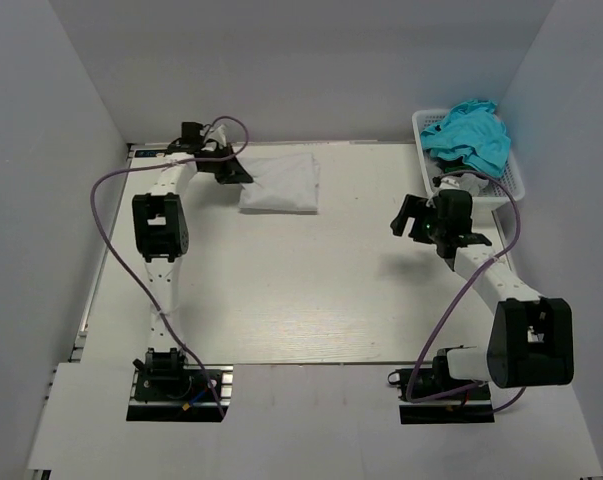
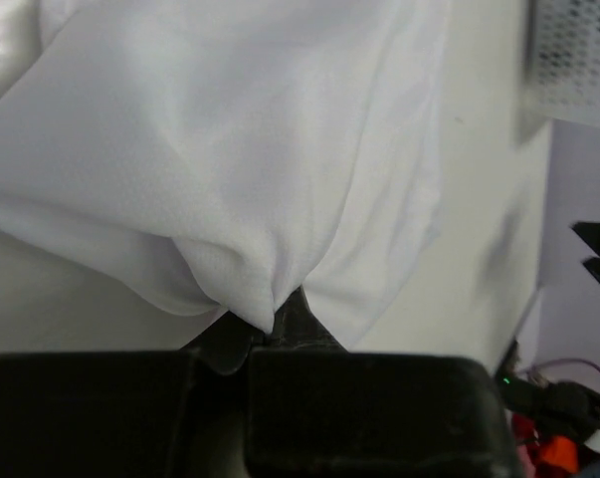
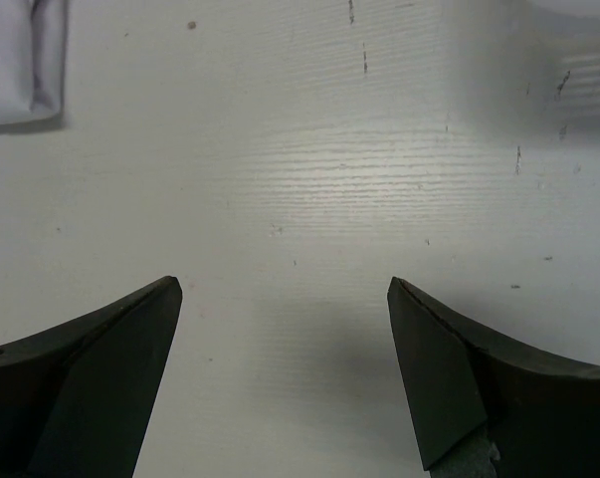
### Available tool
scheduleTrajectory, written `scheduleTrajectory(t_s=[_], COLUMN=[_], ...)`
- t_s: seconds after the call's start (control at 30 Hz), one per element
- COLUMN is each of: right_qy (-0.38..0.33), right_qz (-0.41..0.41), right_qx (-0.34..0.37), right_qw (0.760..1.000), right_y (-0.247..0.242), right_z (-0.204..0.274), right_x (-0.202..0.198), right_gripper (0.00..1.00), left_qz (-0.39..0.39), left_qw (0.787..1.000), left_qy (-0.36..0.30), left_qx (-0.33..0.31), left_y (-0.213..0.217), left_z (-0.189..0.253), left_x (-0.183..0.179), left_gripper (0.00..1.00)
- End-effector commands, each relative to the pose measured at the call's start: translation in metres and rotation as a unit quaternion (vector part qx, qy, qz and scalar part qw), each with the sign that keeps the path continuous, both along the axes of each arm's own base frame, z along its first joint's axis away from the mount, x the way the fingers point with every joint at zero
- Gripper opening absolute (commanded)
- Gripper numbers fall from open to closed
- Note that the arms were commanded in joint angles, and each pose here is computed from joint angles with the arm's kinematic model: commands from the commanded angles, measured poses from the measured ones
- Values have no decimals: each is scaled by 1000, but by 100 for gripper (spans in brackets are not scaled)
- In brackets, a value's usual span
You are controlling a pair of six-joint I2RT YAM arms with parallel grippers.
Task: Fold and stack the t-shirts
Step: Put the neatly folded tshirt into the corner of the board with the left arm
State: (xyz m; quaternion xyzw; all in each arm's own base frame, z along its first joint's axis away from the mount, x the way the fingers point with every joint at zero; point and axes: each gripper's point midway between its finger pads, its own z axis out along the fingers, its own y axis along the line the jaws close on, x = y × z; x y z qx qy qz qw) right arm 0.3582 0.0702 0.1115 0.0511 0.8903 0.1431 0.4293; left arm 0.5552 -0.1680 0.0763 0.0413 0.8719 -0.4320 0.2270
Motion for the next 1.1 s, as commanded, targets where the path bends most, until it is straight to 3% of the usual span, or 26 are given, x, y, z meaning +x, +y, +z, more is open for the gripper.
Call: scheduleTrajectory(t_s=[0.0,0.13,0.33,0.5,0.83,0.97,1.07], right_qy=[-42,-31,-14,-10,7,14,27], right_qz=[-6,-3,4,6,11,15,22], right_qx=[0,-1,8,16,22,25,32], right_qw=[999,1000,1000,1000,1000,999,999], right_y=[-1,2,8,12,17,19,24], right_z=[28,25,28,29,29,28,21], right_x=[28,38,49,53,62,64,65], right_gripper=[90,90,90,90,90,90,90], left_qz=[37,74,115,157,179,225,240], left_qw=[995,980,953,899,819,772,759], left_qy=[-39,-77,-73,-81,-116,-108,-104], left_qx=[84,166,271,402,533,585,596], left_y=[61,128,221,298,355,383,396], left_z=[33,31,7,-21,-20,-21,-21], left_x=[12,22,30,39,58,60,61], left_gripper=[0,0,0,0,0,0,0])
